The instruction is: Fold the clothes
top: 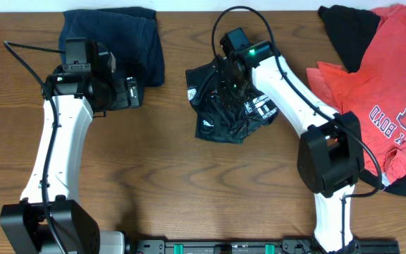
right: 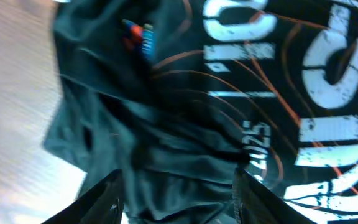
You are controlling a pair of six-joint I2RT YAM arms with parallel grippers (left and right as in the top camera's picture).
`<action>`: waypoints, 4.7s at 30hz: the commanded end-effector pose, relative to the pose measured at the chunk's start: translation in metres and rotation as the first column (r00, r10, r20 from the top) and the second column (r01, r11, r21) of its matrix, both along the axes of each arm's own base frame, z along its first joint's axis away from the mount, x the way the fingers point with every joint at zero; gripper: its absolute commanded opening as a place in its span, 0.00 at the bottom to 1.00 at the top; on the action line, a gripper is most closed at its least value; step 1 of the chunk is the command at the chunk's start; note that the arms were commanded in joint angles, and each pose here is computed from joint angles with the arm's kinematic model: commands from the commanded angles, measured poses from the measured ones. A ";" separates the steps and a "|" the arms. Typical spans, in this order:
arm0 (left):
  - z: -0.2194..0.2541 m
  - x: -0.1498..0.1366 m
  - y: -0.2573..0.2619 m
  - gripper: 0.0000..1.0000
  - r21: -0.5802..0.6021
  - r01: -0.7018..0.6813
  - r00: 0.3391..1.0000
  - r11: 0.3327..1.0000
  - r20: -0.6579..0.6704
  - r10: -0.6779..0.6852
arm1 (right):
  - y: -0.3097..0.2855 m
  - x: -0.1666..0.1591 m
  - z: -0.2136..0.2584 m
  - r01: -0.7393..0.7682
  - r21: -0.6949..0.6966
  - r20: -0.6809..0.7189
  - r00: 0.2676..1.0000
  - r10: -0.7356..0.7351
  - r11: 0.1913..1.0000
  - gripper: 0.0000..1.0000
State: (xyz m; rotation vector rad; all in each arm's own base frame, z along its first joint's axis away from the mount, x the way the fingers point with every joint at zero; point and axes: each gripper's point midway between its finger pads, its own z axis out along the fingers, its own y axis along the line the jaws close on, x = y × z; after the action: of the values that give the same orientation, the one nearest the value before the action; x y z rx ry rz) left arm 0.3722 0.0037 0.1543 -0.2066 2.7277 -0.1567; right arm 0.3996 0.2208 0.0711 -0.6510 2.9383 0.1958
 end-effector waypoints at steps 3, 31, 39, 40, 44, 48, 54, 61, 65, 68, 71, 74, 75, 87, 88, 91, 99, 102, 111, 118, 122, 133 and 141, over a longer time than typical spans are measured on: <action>-0.004 -0.003 0.000 0.98 -0.002 0.012 1.000 1.000 -0.014 -0.012 | -0.019 0.001 -0.013 0.009 -0.086 -0.008 1.000 -0.009 0.996 0.54; -0.004 -0.002 0.000 0.98 -0.002 0.012 1.000 1.000 -0.014 -0.012 | -0.017 -0.002 -0.028 0.054 -0.058 -0.051 0.997 -0.057 0.997 0.01; -0.004 -0.002 0.000 0.98 -0.002 0.012 1.000 1.000 -0.013 -0.012 | 0.008 -0.044 0.008 -0.034 0.082 -0.159 0.986 0.047 0.996 0.01; -0.004 -0.002 0.000 0.98 -0.002 0.012 1.000 1.000 -0.013 -0.012 | 0.010 -0.049 0.013 -0.043 0.081 -0.162 0.985 0.055 0.996 0.01; -0.004 -0.002 0.000 0.98 -0.002 0.012 1.000 1.000 -0.013 -0.012 | 0.022 -0.074 0.025 -0.095 0.070 -0.185 0.977 0.106 0.993 0.01; -0.004 -0.002 0.000 0.98 -0.002 0.012 1.000 1.000 -0.012 -0.012 | 0.033 -0.100 0.026 -0.126 0.042 -0.239 0.962 0.133 0.991 0.01; -0.004 -0.002 0.000 0.98 -0.001 0.012 1.000 1.000 -0.010 -0.012 | 0.044 -0.132 0.026 -0.161 0.004 -0.302 0.941 0.155 0.987 0.01; -0.004 -0.002 0.000 0.98 -0.001 0.012 1.000 1.000 -0.010 -0.012 | 0.042 -0.138 0.030 -0.158 -0.007 -0.316 0.937 0.148 0.987 0.49; -0.004 -0.002 -0.001 0.98 -0.008 0.014 1.000 1.000 -0.012 -0.014 | 0.030 -0.123 0.044 -0.121 0.011 -0.274 0.954 0.120 0.993 0.77; -0.005 -0.005 -0.006 0.98 -0.033 0.024 0.999 0.999 -0.022 -0.025 | 0.008 -0.101 0.058 -0.075 0.001 -0.197 0.978 0.074 0.997 0.99; -0.007 -0.010 -0.019 0.98 -0.101 0.049 0.998 0.994 -0.042 -0.053 | -0.025 -0.070 0.074 0.025 0.001 -0.105 0.994 -0.024 1.000 0.99; -0.012 -0.014 -0.036 0.98 -0.168 0.083 0.994 0.982 -0.062 -0.095 | -0.055 -0.040 0.083 0.132 0.061 -0.056 0.990 -0.129 0.989 0.99; -0.015 -0.016 -0.042 0.98 -0.184 0.096 0.991 0.978 -0.070 -0.111 | -0.065 -0.032 0.084 0.170 0.089 -0.053 0.985 -0.166 0.981 0.99; -0.062 -0.027 -0.135 0.98 -0.190 -0.022 0.988 0.982 -0.156 -0.008 | -0.139 0.003 0.087 0.374 0.192 -0.063 0.927 -0.369 0.907 0.99; -0.062 -0.025 -0.139 0.98 -0.179 -0.053 0.989 0.982 -0.143 0.028 | -0.141 0.004 0.087 0.378 0.189 -0.062 0.926 -0.373 0.906 0.99; -0.059 -0.018 -0.160 0.98 -0.178 -0.083 0.994 0.981 -0.087 0.068 | -0.145 0.005 0.087 0.368 0.183 -0.053 0.930 -0.365 0.912 0.99; -0.067 -0.013 -0.175 0.98 -0.154 -0.140 0.990 0.978 -0.056 0.133 | -0.153 0.004 0.085 0.379 0.146 -0.043 0.925 -0.377 0.914 0.99; -0.078 -0.005 -0.183 0.98 -0.177 -0.144 0.989 0.974 -0.059 0.135 | -0.158 0.004 0.084 0.386 0.131 -0.036 0.922 -0.384 0.913 0.99; -0.119 0.014 -0.216 0.98 -0.270 -0.095 0.994 0.958 -0.081 0.076 | -0.182 0.006 0.084 0.439 0.129 -0.041 0.898 -0.438 0.889 0.99; -0.120 0.019 -0.230 0.98 -0.295 -0.063 0.998 0.953 -0.048 0.051 | -0.203 0.006 0.084 0.487 0.126 -0.048 0.873 -0.485 0.864 0.99; -0.113 0.021 -0.248 0.98 -0.324 -0.022 1.000 0.946 -0.003 0.022 | -0.211 0.002 0.083 0.505 0.116 -0.061 0.863 -0.501 0.855 0.99; -0.146 0.002 -0.263 0.98 -0.291 -0.012 0.997 0.957 -0.079 -0.012 | -0.219 -0.004 0.079 0.518 0.080 -0.072 0.855 -0.513 0.852 0.99; -0.175 -0.002 -0.267 0.98 -0.270 -0.010 0.994 0.963 -0.111 -0.021 | -0.219 -0.006 0.077 0.518 0.076 -0.079 0.855 -0.513 0.852 0.99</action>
State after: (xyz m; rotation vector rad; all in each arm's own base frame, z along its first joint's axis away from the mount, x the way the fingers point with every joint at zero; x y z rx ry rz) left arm 0.3833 -0.2654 0.0200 -0.2815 2.7255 -0.5986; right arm 0.3960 0.0082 0.1497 0.1763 2.9932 0.3091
